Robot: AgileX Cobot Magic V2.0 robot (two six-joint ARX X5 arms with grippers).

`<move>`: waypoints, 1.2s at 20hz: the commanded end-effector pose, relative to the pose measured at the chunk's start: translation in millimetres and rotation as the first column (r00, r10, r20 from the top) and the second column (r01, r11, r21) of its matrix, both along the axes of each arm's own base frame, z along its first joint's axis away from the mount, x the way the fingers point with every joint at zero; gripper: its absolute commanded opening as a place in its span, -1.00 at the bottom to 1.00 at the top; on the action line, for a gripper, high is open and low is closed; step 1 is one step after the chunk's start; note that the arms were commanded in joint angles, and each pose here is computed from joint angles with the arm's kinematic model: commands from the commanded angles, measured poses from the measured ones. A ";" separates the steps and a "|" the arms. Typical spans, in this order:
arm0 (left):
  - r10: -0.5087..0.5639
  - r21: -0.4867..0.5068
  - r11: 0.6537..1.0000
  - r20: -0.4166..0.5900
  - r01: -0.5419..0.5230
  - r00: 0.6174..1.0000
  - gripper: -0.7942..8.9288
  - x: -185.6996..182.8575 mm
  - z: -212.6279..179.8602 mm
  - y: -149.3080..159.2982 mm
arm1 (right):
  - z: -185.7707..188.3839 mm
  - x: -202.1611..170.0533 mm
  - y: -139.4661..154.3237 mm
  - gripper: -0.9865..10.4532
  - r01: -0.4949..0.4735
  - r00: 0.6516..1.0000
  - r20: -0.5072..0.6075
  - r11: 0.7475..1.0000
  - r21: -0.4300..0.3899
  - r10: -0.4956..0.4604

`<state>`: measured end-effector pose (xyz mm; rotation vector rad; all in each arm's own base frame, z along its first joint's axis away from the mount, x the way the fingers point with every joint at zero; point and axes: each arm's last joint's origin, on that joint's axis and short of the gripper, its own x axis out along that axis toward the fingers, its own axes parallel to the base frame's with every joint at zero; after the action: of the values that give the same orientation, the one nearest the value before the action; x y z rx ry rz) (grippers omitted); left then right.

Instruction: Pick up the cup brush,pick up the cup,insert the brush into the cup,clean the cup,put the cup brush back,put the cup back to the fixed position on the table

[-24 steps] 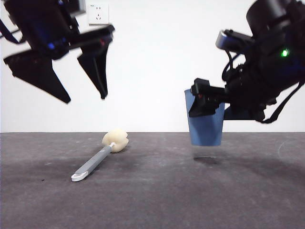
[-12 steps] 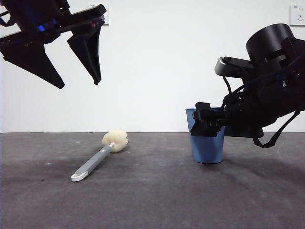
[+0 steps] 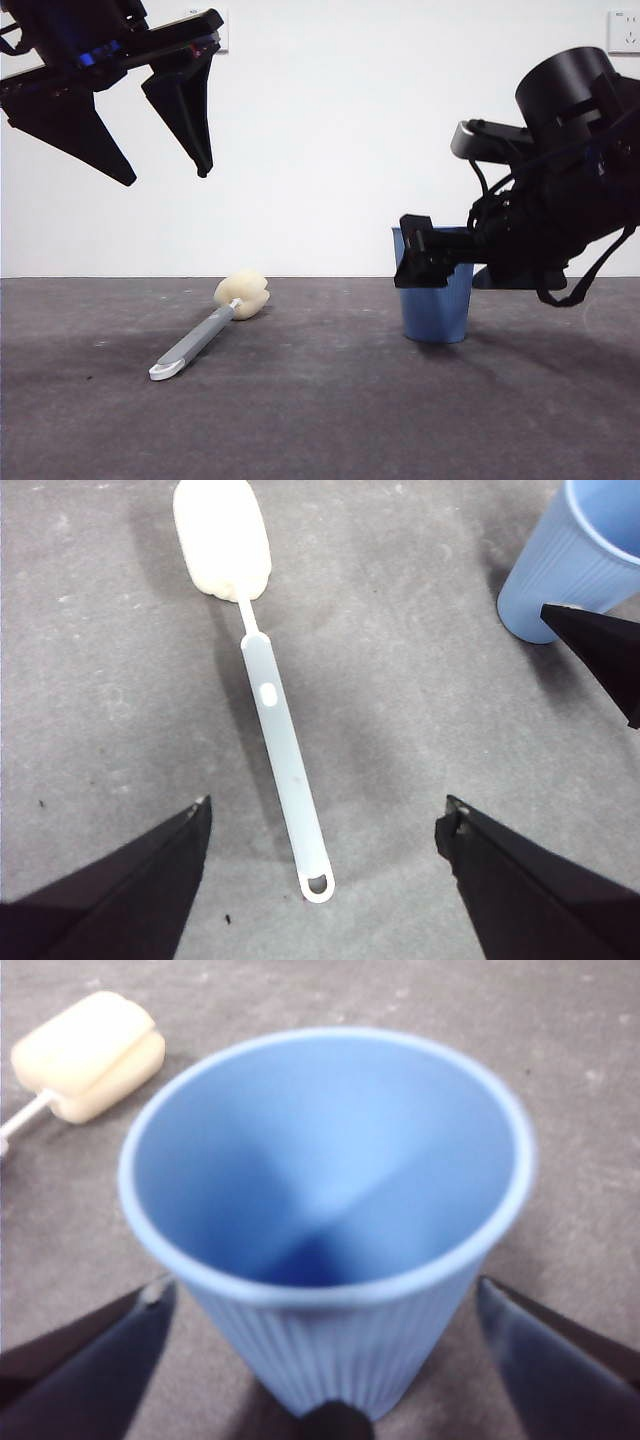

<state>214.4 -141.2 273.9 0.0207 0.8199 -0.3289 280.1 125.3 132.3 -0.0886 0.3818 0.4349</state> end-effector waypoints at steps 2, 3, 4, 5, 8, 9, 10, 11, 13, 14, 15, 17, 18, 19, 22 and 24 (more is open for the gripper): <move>-0.004 0.013 1.000 -0.001 0.004 1.000 -0.05 0.2 -2.3 0.7 | 7.4 -3.7 -1.9 0.17 0.003 1.000 -0.002 1.000 0.006 -0.003; -0.004 0.014 1.000 -0.001 0.004 1.000 -0.05 0.2 -2.4 0.7 | 10.1 -5.5 -2.7 0.17 0.003 1.000 -0.014 1.000 0.000 -0.003; -0.004 0.014 1.000 -0.002 0.004 1.000 -0.05 0.2 -2.4 0.7 | 13.7 -8.3 -3.8 0.17 0.002 1.000 -0.031 1.000 -0.008 -0.003; -0.004 0.014 1.000 -0.002 0.004 1.000 -0.05 0.1 -2.4 0.7 | 17.9 -11.9 -5.4 0.17 0.002 0.999 -0.054 1.000 -0.017 -0.003; -0.018 0.028 0.999 -0.001 0.018 1.000 -0.05 -0.1 -2.7 0.9 | 31.2 -28.8 -12.3 0.16 0.026 0.983 -0.182 0.999 -0.019 -0.029; -0.021 0.031 0.999 -0.002 0.021 1.000 -0.05 -0.3 -2.8 1.0 | 36.7 -36.5 -15.4 0.16 0.036 0.972 -0.234 0.999 -0.011 -0.038; -0.038 0.044 0.998 -0.004 0.038 0.999 -0.05 -0.6 -3.2 1.1 | 42.5 -45.2 -18.1 0.16 0.041 0.960 -0.276 0.999 -0.012 -0.043; -0.049 0.060 0.997 -0.011 0.050 0.999 -0.05 -1.4 -4.1 1.6 | 49.3 -55.0 -20.5 0.16 0.033 0.951 -0.306 0.999 -0.024 -0.038; -0.082 0.102 0.991 -0.034 0.085 0.996 -0.06 -3.7 -6.3 3.0 | 63.8 -76.2 -25.2 0.16 0.005 0.934 -0.358 1.000 -0.016 -0.010; -0.105 0.116 0.987 -0.048 0.110 0.993 -0.06 -4.8 -7.4 3.4 | 71.3 -86.4 -27.7 0.16 -0.006 0.926 -0.376 1.000 0.001 0.006; -0.140 0.117 0.982 -0.069 0.147 0.988 -0.06 -6.3 -8.4 3.5 | 79.9 -97.3 -30.4 0.16 -0.026 0.921 -0.388 0.999 0.027 0.034; -0.187 0.090 0.977 -0.101 0.196 0.977 -0.07 -8.3 -9.5 2.8 | 96.2 -114.2 -35.5 0.16 -0.037 0.920 -0.388 0.997 0.067 0.060; -0.211 0.074 0.973 -0.111 0.220 0.971 -0.07 -9.1 -9.7 2.2 | 104.0 -120.5 -37.6 0.16 -0.036 0.922 -0.381 0.996 0.079 0.064; -0.238 0.053 0.968 -0.123 0.246 0.963 -0.07 -9.9 -9.9 1.5 | 114.2 -127.1 -40.2 0.16 -0.042 0.928 -0.366 0.995 0.088 0.071; -0.288 -0.002 0.957 -0.155 0.291 0.945 -0.21 -12.1 -10.0 0.3 | 139.5 -138.7 -46.0 0.05 -0.024 0.937 -0.342 0.991 0.132 0.068; -0.316 -0.031 0.948 -0.186 0.316 0.930 -0.59 -14.4 -11.0 0.3 | 150.5 -144.4 -48.3 -0.29 -0.041 0.931 -0.354 0.988 0.146 0.091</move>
<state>200.0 -141.2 264.4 0.1172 1.0047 -0.6332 135.6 76.5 283.8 0.1031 0.6998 0.5467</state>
